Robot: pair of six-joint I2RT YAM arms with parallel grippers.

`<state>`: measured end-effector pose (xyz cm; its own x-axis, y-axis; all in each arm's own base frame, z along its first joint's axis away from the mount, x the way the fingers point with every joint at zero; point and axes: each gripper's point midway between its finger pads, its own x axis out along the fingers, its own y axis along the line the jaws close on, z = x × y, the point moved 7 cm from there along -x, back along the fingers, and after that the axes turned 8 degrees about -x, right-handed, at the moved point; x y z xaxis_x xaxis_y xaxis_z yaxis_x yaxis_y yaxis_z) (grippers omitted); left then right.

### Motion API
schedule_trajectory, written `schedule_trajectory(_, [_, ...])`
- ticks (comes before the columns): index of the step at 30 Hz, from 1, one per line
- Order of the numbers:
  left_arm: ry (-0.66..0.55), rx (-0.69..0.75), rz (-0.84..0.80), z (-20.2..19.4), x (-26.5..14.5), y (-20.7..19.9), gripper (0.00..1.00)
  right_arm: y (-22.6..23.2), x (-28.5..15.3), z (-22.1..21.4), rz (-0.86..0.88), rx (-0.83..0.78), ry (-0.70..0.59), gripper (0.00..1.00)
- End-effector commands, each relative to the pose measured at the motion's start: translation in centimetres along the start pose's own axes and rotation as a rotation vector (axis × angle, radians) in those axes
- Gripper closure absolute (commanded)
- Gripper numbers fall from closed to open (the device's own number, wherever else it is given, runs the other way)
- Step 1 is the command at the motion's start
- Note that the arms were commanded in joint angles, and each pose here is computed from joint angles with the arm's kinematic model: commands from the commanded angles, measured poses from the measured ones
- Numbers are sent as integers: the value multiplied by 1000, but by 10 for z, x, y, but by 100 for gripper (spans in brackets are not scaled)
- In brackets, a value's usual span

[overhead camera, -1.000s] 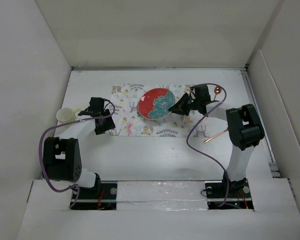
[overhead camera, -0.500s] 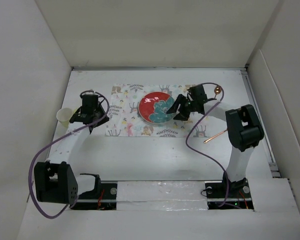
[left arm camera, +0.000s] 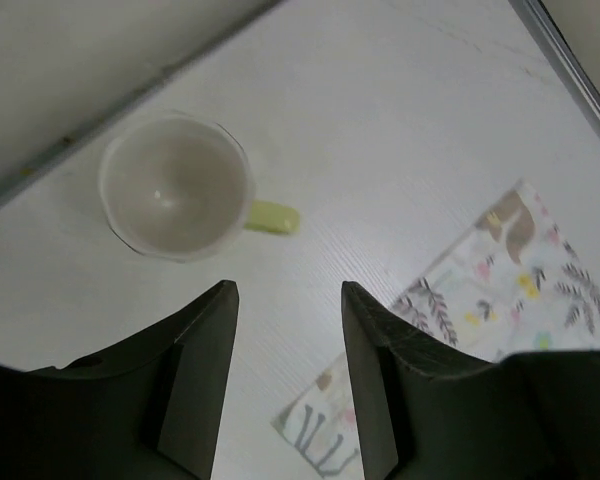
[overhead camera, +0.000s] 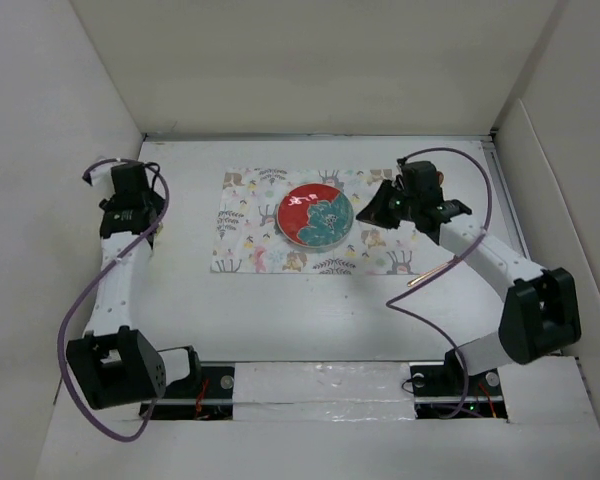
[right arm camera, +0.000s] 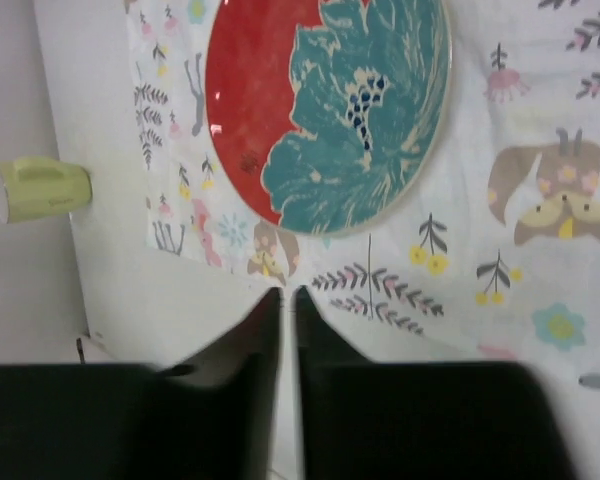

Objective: Set the dinner table for one person

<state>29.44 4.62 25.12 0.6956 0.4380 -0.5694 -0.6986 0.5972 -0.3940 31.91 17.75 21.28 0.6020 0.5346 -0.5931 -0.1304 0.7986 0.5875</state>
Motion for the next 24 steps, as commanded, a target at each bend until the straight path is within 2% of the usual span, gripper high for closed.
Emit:
schedule_trajectory(1, [-32, -21, 69, 29, 21, 7, 58, 3, -17, -12, -2, -40, -30, 97])
schedule_trajectory(5, [-4, 43, 156, 31, 46, 3, 58, 19, -28, -30, 54, -102, -5, 100])
schedule_trajectory(6, [11, 52, 175, 30, 59, -1, 59, 23, -31, -37, 75, -130, 7, 89])
schedule_trajectory(7, [11, 52, 175, 30, 60, -1, 59, 24, -31, -37, 76, -130, 7, 89])
schedule_trajectory(8, [23, 61, 190, 28, 68, -1, 59, 28, -32, -41, 91, -144, 19, 82])
schedule_trajectory(11, [69, 81, 235, 24, 87, -1, 58, 35, -34, -51, 110, -167, 46, 74])
schedule_trajectory(18, [98, 116, 286, 33, 108, 4, 62, 39, -41, -55, 106, -193, 50, 70])
schedule_trajectory(24, [154, 135, 298, 8, 114, 19, 69, 41, -36, -51, 105, -194, 59, 70])
